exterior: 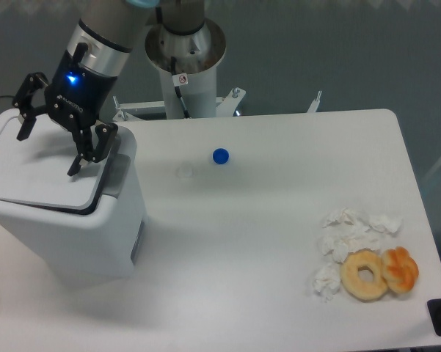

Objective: Close the trash can
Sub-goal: 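Hold the gripper on the closed lid, pressing it shut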

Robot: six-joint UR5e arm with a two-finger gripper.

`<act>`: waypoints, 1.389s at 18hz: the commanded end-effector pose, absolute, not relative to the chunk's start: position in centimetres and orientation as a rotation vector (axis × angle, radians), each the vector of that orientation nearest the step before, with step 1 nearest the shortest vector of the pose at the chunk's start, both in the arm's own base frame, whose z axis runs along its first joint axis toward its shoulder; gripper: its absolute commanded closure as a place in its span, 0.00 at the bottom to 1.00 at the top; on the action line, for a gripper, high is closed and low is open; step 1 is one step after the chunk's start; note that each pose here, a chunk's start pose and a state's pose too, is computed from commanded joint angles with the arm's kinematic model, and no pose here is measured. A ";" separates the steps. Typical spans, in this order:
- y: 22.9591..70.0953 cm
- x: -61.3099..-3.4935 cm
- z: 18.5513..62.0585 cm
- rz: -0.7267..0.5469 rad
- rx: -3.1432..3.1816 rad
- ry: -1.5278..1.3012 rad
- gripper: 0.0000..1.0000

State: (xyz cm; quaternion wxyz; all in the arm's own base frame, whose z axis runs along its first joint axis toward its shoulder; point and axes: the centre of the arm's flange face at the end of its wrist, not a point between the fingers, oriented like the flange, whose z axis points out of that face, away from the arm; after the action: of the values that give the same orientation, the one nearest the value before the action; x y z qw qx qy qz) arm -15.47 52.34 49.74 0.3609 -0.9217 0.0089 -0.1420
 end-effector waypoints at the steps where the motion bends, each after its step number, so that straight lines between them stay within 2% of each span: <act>1: 52.3 -15.5 49.7 -0.366 -2.375 0.023 0.00; 25: 52.0 -16.1 48.6 -0.378 -2.391 -0.008 0.00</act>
State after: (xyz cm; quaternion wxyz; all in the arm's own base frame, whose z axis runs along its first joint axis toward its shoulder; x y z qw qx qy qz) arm -16.12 52.00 48.62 0.3529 -0.9242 -0.0029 -0.1460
